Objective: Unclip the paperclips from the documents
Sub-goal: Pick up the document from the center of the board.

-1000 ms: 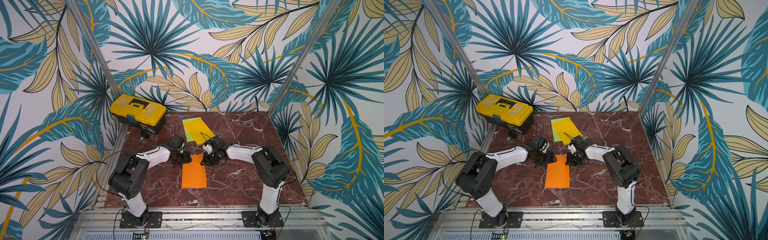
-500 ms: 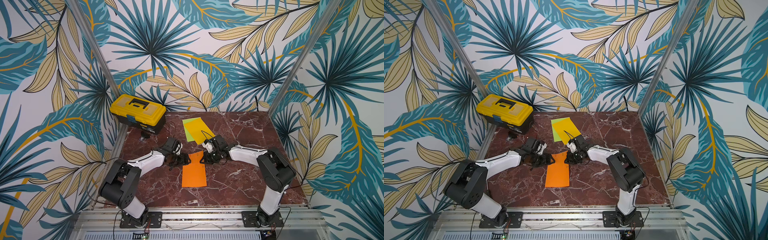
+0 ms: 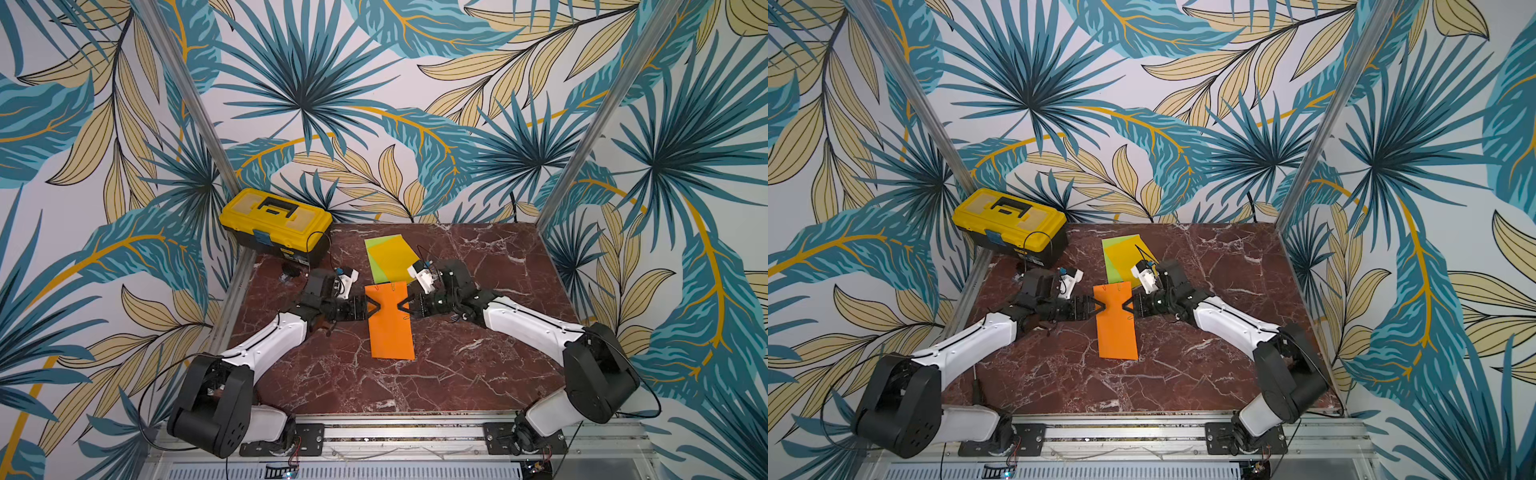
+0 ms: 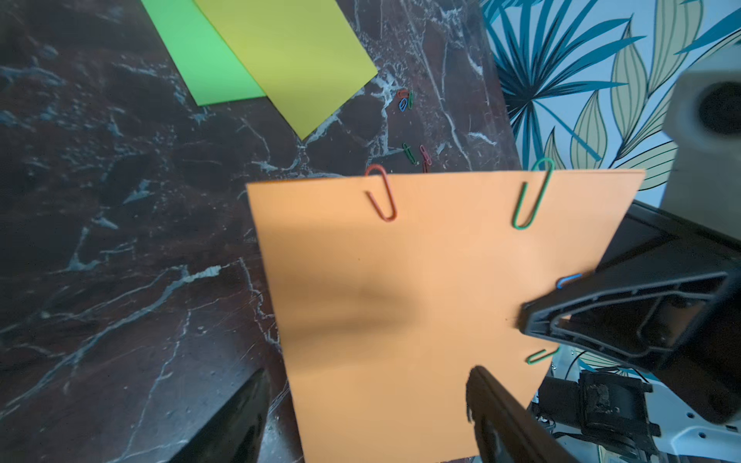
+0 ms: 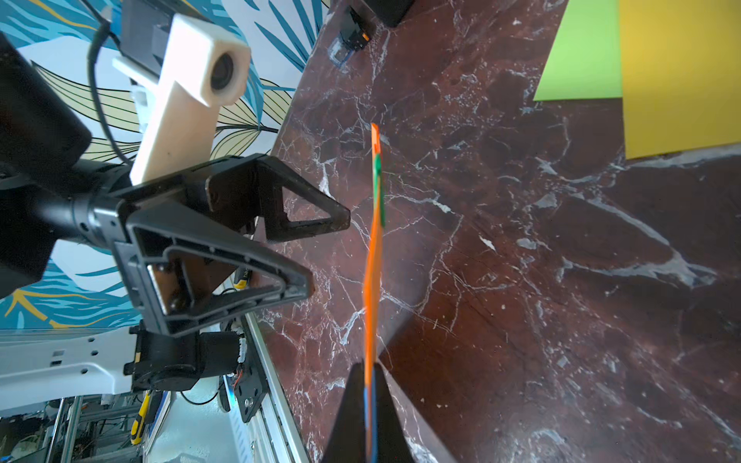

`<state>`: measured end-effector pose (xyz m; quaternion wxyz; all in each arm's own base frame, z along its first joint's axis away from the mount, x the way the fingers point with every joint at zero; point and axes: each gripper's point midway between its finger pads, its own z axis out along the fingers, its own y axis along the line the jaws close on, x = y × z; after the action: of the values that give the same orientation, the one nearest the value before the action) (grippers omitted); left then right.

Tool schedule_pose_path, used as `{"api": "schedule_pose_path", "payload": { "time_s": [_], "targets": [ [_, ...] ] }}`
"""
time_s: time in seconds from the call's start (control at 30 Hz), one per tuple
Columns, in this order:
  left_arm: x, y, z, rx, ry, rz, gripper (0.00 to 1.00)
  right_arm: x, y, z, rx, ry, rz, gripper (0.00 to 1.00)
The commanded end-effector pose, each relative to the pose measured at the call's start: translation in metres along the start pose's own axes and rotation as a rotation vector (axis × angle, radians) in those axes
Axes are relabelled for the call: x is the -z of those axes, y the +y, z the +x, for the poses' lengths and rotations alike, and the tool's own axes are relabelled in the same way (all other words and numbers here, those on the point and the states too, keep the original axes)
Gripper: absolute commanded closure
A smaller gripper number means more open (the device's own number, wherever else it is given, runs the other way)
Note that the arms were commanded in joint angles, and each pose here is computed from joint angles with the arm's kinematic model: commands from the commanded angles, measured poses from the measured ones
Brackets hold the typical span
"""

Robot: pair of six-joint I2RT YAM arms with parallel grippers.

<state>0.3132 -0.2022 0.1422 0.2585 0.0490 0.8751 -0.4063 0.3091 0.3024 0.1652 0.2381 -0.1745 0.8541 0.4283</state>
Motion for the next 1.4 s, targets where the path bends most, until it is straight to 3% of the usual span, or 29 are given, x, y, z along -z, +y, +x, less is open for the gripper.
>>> {"api": "schedule_pose_path", "payload": {
  "time_s": [0.0, 0.4, 0.7, 1.37],
  "targets": [
    [0.012, -0.011, -0.011, -0.044, -0.049, 0.078, 0.21, 0.009, 0.013, 0.002, 0.037, 0.000, -0.038, 1.00],
    [0.021, -0.032, -0.014, -0.078, -0.052, 0.246, 0.21, 0.034, 0.050, -0.014, 0.075, -0.056, -0.153, 1.00],
    [0.029, -0.063, -0.016, -0.111, 0.001, 0.412, 0.23, 0.033, 0.049, -0.022, 0.069, -0.101, -0.192, 1.00],
    [0.032, -0.074, -0.020, -0.124, 0.010, 0.448, 0.68, 0.020, 0.038, -0.025, 0.026, -0.144, -0.220, 1.00]
  ]
}}
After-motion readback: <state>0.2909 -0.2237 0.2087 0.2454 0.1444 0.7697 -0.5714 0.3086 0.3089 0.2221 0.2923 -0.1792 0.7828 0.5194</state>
